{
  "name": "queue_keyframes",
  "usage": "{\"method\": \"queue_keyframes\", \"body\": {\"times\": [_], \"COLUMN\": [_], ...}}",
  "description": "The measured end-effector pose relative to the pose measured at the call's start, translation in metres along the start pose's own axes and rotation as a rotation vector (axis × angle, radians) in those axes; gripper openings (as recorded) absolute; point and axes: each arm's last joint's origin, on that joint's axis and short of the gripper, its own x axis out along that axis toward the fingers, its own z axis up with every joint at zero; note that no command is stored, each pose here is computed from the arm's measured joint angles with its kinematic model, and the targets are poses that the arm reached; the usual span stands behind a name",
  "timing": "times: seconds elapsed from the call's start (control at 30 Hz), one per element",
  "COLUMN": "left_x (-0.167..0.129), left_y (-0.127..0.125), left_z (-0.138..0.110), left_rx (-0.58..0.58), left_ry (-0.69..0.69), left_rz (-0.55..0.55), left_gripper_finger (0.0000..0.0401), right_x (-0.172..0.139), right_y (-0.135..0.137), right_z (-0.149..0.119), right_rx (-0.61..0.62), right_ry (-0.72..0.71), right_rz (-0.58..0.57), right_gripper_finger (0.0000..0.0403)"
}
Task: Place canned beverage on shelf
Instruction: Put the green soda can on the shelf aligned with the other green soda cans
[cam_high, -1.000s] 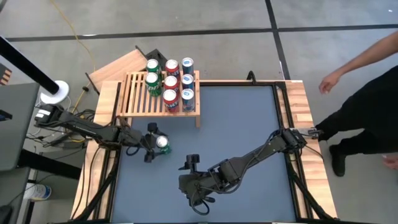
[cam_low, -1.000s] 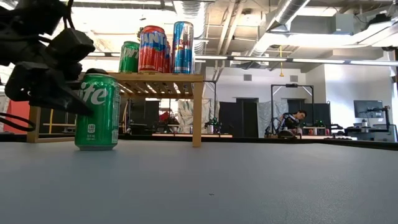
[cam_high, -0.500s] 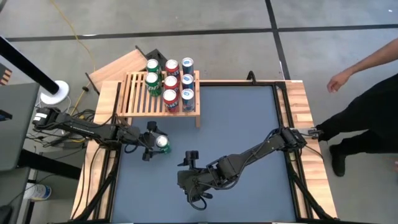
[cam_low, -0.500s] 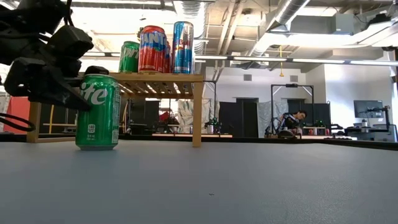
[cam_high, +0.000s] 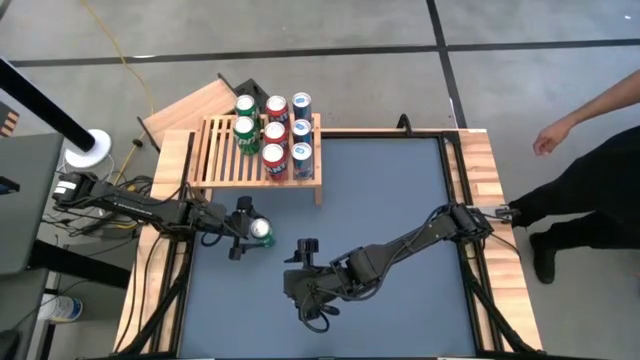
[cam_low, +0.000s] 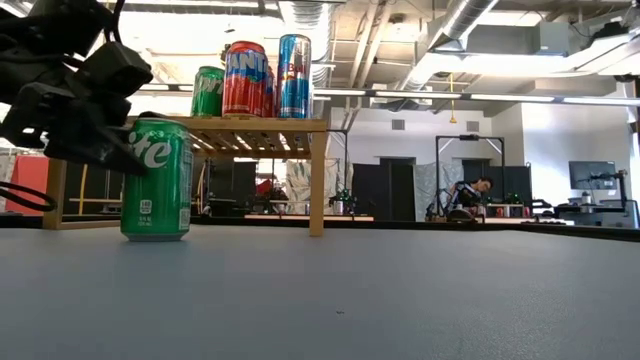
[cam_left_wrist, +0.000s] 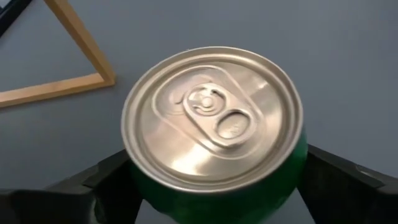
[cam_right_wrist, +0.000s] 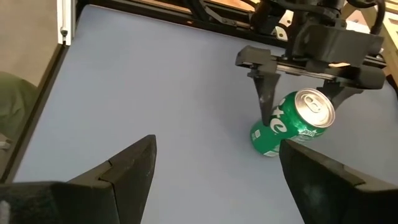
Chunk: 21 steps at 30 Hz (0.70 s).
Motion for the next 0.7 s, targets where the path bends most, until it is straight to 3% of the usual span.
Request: {"method": "queue_keyframes", "body": {"times": [0.17,0.33,0.7], "left_x": [0.0,0.0,-0.001], "left_y": [0.0,0.0,-0.001], "left_z": [0.0,0.0,0.0], "left_rx": [-0.014,-0.051,-0.434], "left_ry": [-0.003,0.001,-0.021], "left_rz": [0.0,0.009,0.132], "left_gripper_finger": [0.0311,0.0298,0.0298], "right_x": [-0.002,-0.004,-0.006], "right_y": [0.004,0.009,0.012], "right_z": [0.0,-0.001,-0.003], "right_rx": [0.01,0.003,-0.014], "right_ry": [-0.003,-0.006,0.007], "right_rz": [0.006,0.016,0.02], "right_gripper_finger": [0.0329,0.0329,0.0329]}}
